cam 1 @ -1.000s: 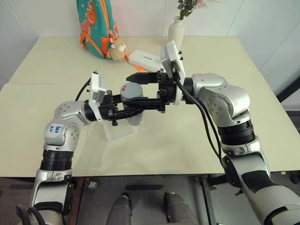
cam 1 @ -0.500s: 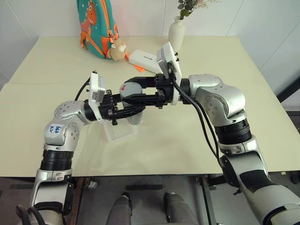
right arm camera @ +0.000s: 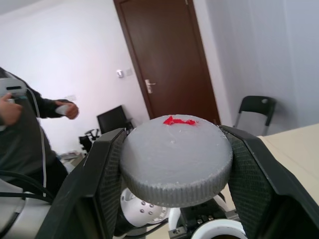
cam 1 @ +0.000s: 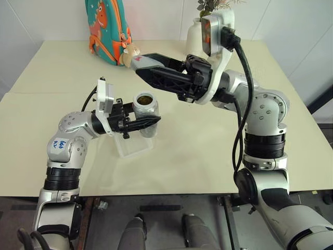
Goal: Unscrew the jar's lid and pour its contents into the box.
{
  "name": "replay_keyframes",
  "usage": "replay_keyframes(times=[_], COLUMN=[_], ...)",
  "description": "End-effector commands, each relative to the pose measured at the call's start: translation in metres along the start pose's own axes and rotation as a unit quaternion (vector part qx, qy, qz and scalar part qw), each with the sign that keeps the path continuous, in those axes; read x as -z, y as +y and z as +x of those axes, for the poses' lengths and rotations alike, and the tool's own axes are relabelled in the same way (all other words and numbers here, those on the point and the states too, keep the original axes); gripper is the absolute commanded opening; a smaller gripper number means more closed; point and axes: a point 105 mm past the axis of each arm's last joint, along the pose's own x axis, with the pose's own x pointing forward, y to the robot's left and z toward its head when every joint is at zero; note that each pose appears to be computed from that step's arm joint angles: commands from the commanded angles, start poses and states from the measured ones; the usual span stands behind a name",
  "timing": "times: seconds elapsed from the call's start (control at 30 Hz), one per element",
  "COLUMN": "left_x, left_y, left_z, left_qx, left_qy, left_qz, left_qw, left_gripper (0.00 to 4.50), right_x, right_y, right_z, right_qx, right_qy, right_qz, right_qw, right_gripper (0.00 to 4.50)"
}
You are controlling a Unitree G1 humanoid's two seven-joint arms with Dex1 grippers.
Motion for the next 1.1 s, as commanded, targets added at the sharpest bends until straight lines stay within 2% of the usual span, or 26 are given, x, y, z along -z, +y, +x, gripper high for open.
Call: replay_keyframes(times=[0.03,0.1,0.17,0.27,0.4,0.43,0.57,0.7,0.77,0.8,0.9,1.1], left_x=[-0.008,-0.010,-0.013,-0.016,-0.023,-0.024,-0.028,-0.028,-0.028,-0.028,-0.028,-0.027], left_y=[-0.002,-0.001,0.001,0.004,0.013,0.015,0.021,0.022,0.022,0.023,0.024,0.024], left_z=[-0.002,-0.005,-0.011,-0.020,-0.031,-0.032,-0.036,-0.035,-0.035,-0.035,-0.036,-0.047], left_qx=[-0.003,-0.009,-0.023,-0.040,-0.072,-0.077,-0.095,-0.097,-0.099,-0.101,-0.104,-0.110], left_qy=[-0.001,0.000,-0.002,0.000,-0.005,-0.006,-0.015,-0.018,-0.020,-0.022,-0.022,-0.004], left_qz=[0.021,0.024,0.023,0.021,0.021,0.021,0.019,0.014,0.013,0.011,0.011,0.010], left_qw=[1.000,1.000,0.999,0.999,0.997,0.997,0.995,0.995,0.995,0.995,0.994,0.994], left_gripper=[2.01,2.01,2.01,2.01,2.01,2.01,2.01,2.01,2.01,2.01,2.01,2.01], right_x=[-0.006,0.001,0.009,0.027,0.054,0.060,0.110,0.127,0.131,0.134,0.126,0.092], right_y=[-0.008,-0.018,-0.035,-0.048,-0.059,-0.061,-0.062,-0.067,-0.068,-0.067,-0.066,-0.062], right_z=[-0.025,-0.049,-0.087,-0.136,-0.189,-0.196,-0.238,-0.253,-0.254,-0.252,-0.249,-0.221], right_qx=[0.074,0.131,0.225,0.324,0.440,0.456,0.499,0.520,0.518,0.510,0.501,0.437], right_qy=[0.003,0.026,0.041,0.075,0.062,0.058,0.096,0.097,0.103,0.105,0.102,0.103], right_qz=[-0.063,-0.093,-0.128,-0.160,-0.166,-0.167,-0.156,-0.130,-0.123,-0.113,-0.119,-0.165], right_qw=[0.995,0.987,0.965,0.929,0.881,0.872,0.847,0.839,0.840,0.846,0.851,0.878], right_gripper=[2.55,2.55,2.55,2.55,2.55,2.55,2.55,2.55,3.29,3.51,4.45,4.45])
